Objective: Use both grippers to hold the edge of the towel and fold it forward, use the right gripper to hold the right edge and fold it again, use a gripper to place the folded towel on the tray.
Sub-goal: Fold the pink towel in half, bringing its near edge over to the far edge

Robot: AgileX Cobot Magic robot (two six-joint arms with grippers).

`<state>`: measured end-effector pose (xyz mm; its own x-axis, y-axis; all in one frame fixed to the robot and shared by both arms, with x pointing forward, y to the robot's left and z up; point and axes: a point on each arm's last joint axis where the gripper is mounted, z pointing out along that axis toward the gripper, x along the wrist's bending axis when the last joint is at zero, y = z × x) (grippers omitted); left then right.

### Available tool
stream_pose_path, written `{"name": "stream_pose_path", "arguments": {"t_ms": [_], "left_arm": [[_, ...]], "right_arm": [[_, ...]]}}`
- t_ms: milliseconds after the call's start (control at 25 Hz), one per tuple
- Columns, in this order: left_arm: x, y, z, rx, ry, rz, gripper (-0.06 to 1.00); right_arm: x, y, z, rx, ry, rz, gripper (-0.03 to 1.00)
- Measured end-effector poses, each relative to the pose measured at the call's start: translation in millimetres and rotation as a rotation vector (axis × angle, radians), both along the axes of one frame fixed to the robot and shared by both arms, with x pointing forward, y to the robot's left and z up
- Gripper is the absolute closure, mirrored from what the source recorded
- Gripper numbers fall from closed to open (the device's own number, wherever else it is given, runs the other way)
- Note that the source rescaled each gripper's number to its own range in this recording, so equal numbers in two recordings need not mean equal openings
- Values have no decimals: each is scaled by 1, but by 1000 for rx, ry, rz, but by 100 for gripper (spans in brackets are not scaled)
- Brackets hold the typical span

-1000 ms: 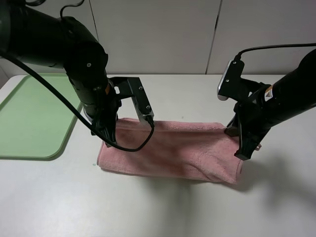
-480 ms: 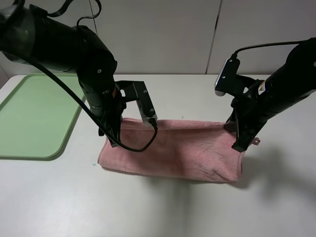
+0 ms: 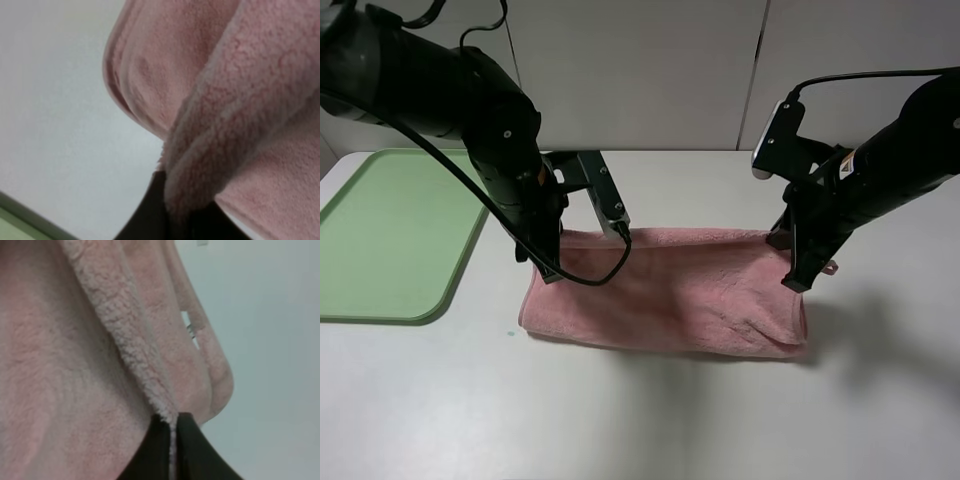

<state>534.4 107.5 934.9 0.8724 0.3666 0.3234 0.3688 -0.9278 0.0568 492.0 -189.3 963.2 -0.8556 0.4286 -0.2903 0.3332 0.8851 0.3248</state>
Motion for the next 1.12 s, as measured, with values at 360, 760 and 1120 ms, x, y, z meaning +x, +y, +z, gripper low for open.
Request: {"name": "stream_pose_path", "arguments": {"t_ms": [360, 760, 1120], "left_arm": [[0, -1, 0, -6, -5, -2, 94], [1, 2, 0, 2, -10, 31, 74], [10, 10, 0, 47, -66, 37, -3]], "right_arm": [[2, 0, 1, -6, -21, 11, 97], [1, -1, 0, -21, -22, 22, 97], [1, -3, 0, -34, -12, 25, 97]]}}
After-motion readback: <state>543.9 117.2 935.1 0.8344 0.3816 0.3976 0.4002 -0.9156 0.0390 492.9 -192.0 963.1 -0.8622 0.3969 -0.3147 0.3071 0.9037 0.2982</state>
